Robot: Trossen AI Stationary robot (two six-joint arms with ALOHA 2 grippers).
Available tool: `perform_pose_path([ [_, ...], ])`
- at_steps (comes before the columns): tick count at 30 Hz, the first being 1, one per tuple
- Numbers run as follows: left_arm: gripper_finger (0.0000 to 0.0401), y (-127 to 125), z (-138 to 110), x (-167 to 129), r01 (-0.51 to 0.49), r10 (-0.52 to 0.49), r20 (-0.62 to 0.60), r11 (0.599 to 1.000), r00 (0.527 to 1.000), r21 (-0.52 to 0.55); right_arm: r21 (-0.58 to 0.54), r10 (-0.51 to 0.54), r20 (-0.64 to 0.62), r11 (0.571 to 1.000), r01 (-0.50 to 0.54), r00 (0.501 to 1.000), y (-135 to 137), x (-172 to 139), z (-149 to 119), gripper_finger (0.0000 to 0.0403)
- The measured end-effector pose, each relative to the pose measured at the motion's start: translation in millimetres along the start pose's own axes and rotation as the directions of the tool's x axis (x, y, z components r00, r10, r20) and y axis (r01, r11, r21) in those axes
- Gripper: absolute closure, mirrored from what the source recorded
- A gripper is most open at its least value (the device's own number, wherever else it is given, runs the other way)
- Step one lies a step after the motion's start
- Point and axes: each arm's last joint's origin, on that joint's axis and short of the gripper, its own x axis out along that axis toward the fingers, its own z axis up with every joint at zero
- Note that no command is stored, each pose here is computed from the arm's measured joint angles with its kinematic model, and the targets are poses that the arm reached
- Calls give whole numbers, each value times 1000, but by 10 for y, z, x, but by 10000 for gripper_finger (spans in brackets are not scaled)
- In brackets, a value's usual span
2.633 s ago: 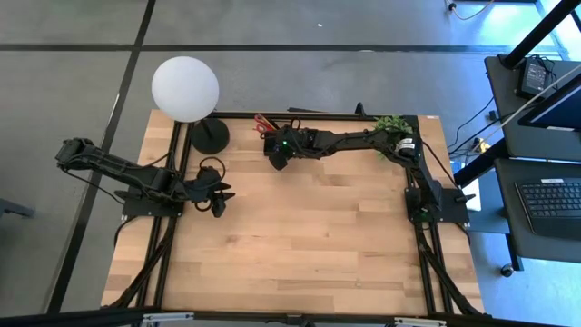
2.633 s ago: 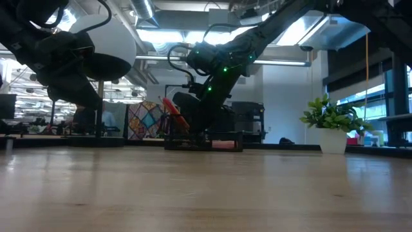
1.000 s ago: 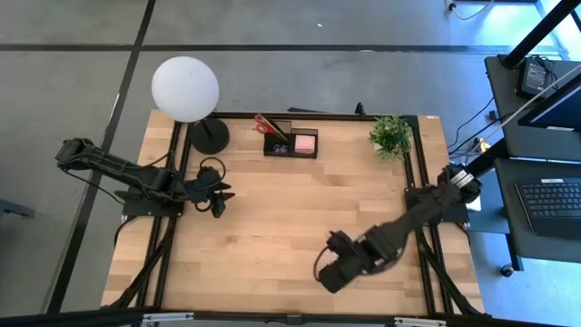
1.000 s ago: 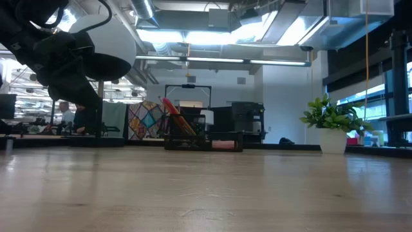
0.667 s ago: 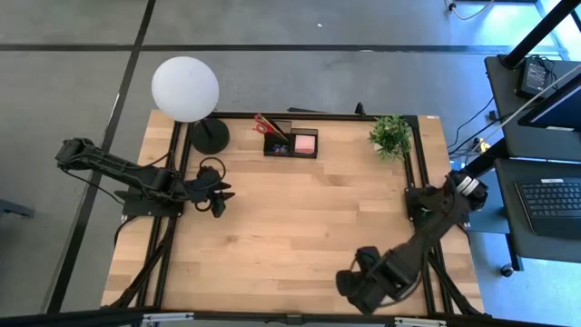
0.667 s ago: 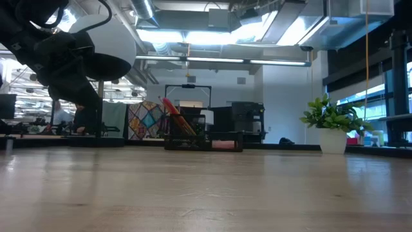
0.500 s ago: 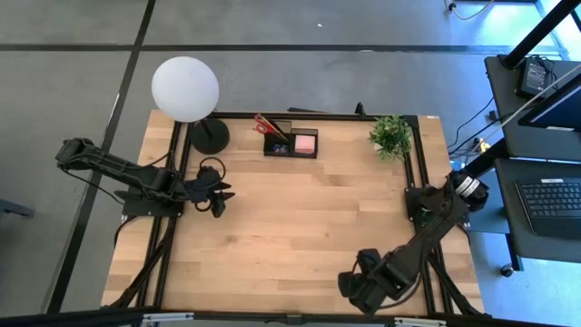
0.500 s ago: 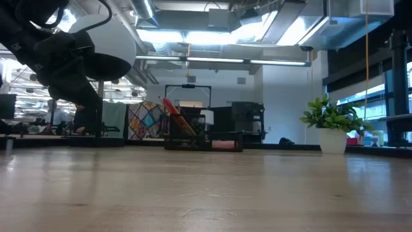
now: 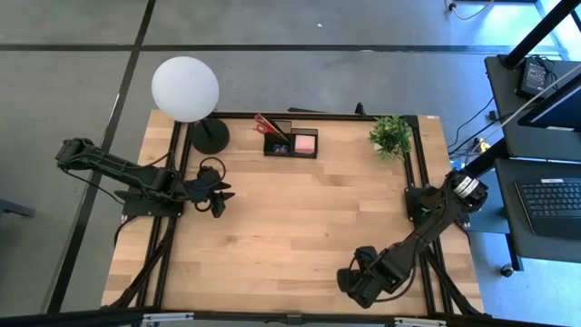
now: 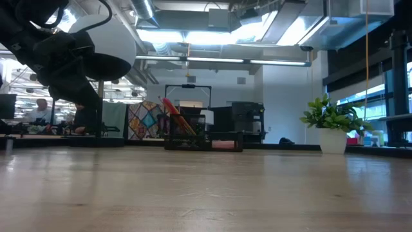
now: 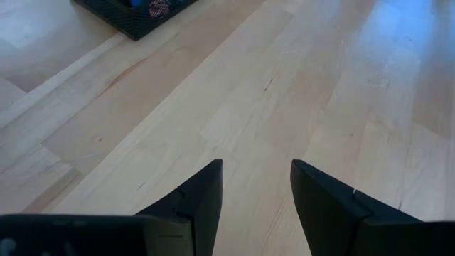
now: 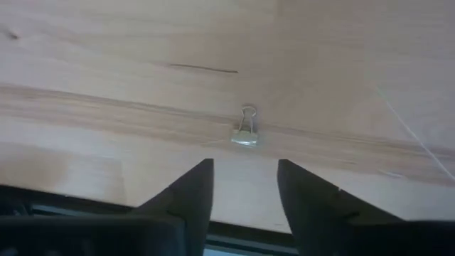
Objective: Pick and place office supplies into organizer
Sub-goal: Put the yellow binder clip into the black desk organizer
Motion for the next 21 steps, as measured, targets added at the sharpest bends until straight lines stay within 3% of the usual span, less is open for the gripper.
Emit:
perform_pose_path([
  [3,242,0,0,0,0,0,0,1000,1000,0,-12,5,-4,1000,-5,1000,6,0,-3,221],
  [12,242,-1,1,0,1,-1,1,1000,1000,-1,-256,139,-118,952,-165,983,135,-16,-112,196],
  [17,242,-1,1,0,1,-1,1,1000,1000,15,-255,188,-139,942,-219,972,176,-27,-141,200],
  [21,242,-1,2,0,1,-1,2,1000,1000,18,-110,134,-123,983,-148,983,134,-16,-114,200],
])
